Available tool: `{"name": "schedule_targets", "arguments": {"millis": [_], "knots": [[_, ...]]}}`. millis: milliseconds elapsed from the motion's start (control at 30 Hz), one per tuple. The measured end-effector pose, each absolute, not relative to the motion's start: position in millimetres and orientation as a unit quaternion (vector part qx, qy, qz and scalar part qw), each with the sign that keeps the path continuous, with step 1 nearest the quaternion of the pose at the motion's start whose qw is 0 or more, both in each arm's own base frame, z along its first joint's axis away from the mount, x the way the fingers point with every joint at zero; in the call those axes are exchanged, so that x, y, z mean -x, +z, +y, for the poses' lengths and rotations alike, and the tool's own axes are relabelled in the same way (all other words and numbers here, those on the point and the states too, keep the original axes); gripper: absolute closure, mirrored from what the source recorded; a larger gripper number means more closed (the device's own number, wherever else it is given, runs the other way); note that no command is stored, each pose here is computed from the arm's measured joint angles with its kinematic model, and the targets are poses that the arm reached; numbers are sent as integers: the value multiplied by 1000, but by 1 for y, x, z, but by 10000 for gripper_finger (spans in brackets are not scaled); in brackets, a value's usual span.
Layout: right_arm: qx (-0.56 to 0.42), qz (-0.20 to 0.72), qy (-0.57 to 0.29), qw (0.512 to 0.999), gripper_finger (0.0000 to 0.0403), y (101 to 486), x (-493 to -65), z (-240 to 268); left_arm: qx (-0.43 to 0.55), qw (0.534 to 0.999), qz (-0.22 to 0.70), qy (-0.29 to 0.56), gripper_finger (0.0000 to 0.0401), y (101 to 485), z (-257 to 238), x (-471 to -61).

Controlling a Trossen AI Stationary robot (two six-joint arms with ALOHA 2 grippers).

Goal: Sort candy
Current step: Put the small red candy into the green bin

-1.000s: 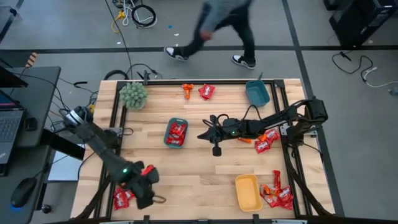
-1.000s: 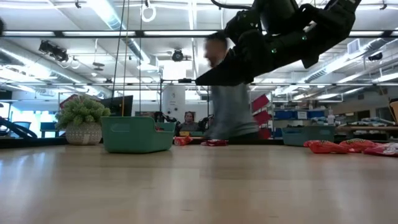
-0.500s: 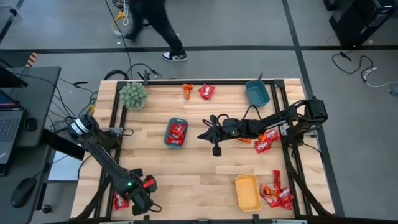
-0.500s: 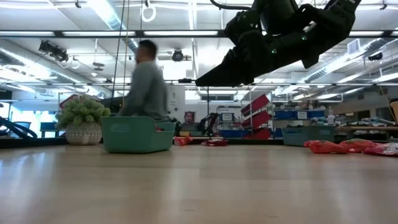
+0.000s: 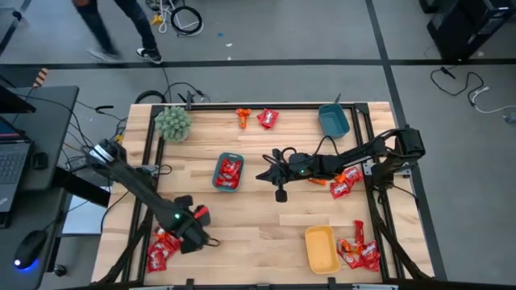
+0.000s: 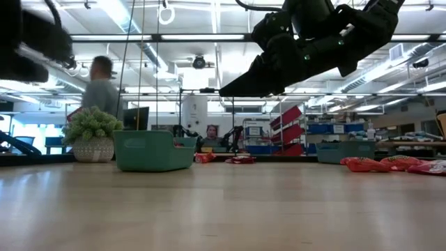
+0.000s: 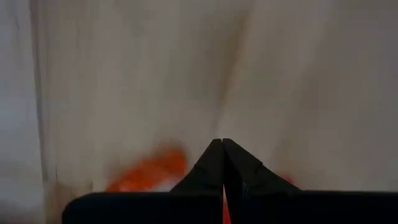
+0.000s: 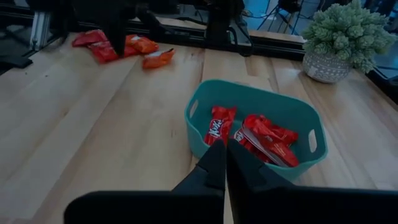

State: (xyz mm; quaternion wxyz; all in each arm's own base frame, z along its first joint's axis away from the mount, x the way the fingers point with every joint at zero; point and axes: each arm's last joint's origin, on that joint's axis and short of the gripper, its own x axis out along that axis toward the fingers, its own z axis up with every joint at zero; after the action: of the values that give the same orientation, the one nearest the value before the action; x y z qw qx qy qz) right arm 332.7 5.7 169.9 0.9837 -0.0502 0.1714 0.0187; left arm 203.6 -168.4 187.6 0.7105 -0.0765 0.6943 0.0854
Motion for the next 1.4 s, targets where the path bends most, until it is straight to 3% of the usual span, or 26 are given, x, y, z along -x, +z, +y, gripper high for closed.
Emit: {"name": "schedule_targets", "arguments": {"millis": [267,667,867,1033,1267,1400], "knots": [[42,175,17,983,398,169,-332,6,146,676,722,-4,389,200,-195,-195],[39,174,17,984,355,170,-332,6,91,634,768,3,288,171,-214,-181],[39,175,17,984,347,169,-332,6,33,615,787,6,269,157,-215,-178],[39,176,17,984,348,169,-332,6,12,603,797,15,279,150,-214,-177],[39,175,17,984,349,170,-332,6,-12,604,797,12,387,151,-208,-181],[40,175,17,984,352,170,-332,6,-29,595,802,43,395,152,-197,-184]]}}
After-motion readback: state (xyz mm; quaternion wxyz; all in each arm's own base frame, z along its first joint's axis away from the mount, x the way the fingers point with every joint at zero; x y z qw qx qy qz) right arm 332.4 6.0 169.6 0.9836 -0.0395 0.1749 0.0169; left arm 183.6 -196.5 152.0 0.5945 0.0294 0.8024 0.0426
